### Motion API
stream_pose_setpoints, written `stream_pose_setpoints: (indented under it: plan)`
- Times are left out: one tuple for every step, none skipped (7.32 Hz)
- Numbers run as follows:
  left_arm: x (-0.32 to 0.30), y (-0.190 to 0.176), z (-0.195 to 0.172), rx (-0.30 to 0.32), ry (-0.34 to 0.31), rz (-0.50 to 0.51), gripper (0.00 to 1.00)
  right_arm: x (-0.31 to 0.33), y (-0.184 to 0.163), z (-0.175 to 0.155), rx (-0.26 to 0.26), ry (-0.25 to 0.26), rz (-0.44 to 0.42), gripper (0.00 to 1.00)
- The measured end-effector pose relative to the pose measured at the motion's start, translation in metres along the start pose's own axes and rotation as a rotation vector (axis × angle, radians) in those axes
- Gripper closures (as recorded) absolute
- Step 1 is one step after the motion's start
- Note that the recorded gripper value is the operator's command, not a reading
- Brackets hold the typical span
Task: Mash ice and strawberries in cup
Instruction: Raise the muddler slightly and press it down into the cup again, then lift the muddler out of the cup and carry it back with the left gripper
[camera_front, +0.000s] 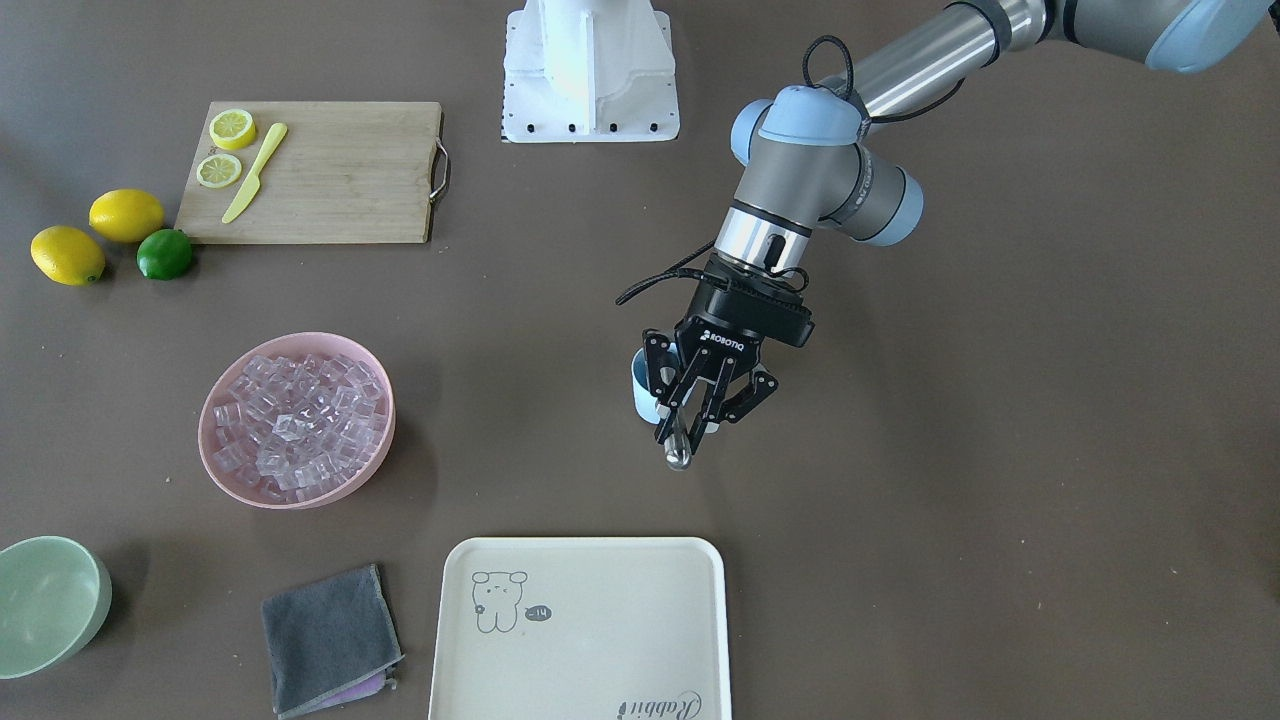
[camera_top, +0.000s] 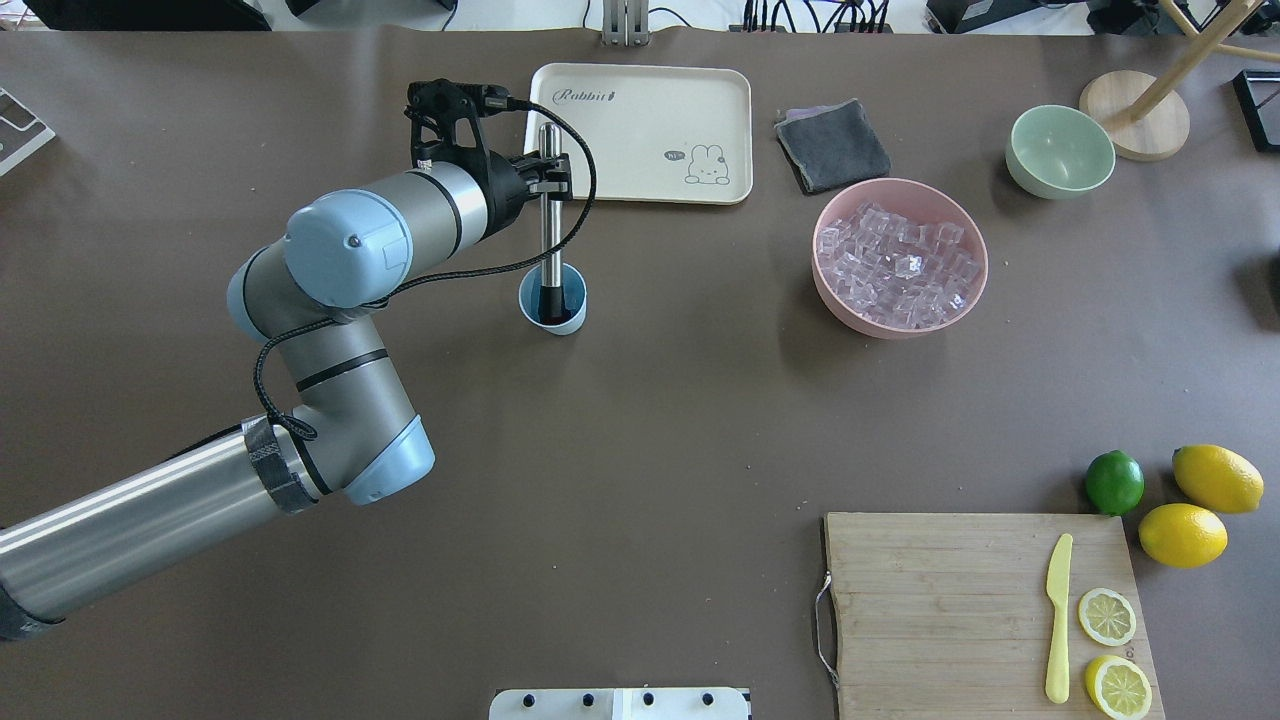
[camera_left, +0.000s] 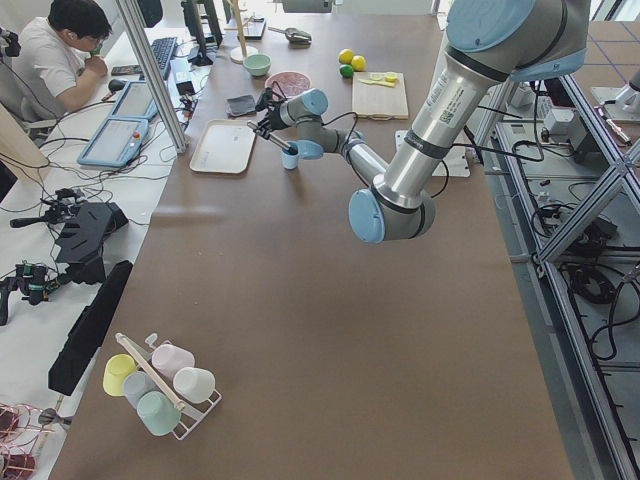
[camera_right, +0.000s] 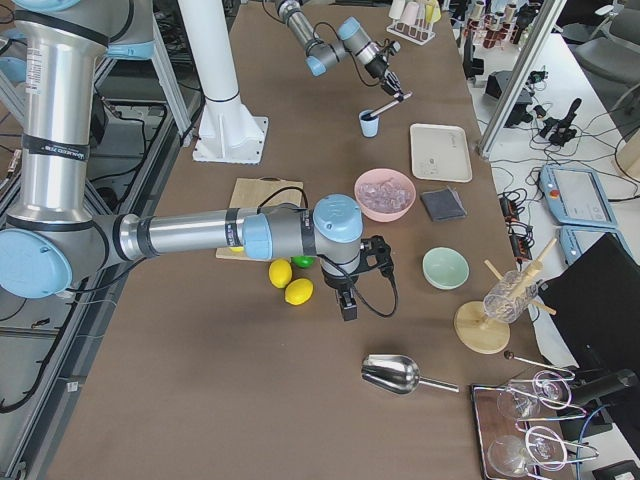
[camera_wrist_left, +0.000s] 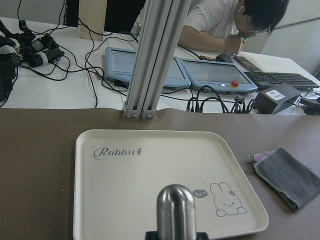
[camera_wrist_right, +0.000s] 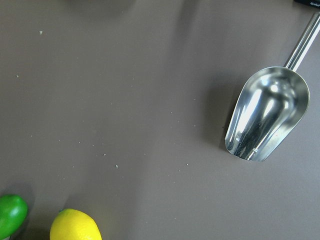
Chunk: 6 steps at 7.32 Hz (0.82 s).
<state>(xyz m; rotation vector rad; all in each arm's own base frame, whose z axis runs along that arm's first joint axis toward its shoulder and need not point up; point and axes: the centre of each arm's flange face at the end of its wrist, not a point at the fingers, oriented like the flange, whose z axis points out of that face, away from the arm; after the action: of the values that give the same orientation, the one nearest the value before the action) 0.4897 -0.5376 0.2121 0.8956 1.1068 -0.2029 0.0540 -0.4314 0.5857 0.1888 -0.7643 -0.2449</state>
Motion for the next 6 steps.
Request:
stream_pose_setpoints:
  plan:
    - [0.002,-0.013,-0.003,0.015,0.006,-0.002,1.0,0.0,0.0,0.0,-0.001,0.0,0.001,0.02]
    - [0.0,-0.033,-0.006,0.028,0.011,-0.007,1.0,0.001,0.001,0.001,-0.002,0.0,0.002,0.02]
    - [-0.009,-0.058,-0.01,0.026,0.021,-0.012,1.0,0.001,0.001,0.001,-0.002,0.0,0.003,0.02]
    - [-0.027,-0.087,-0.016,0.005,0.033,-0.018,1.0,0.001,0.001,0.001,-0.002,0.0,0.004,0.02]
    - [-0.052,-0.112,-0.022,-0.037,0.029,-0.026,1.0,0.0,0.0,0.0,-0.001,0.0,0.004,0.02]
    - [-0.083,-0.129,-0.023,-0.111,-0.017,-0.033,1.0,0.0,0.0,0.0,-0.001,0.0,0.003,0.02]
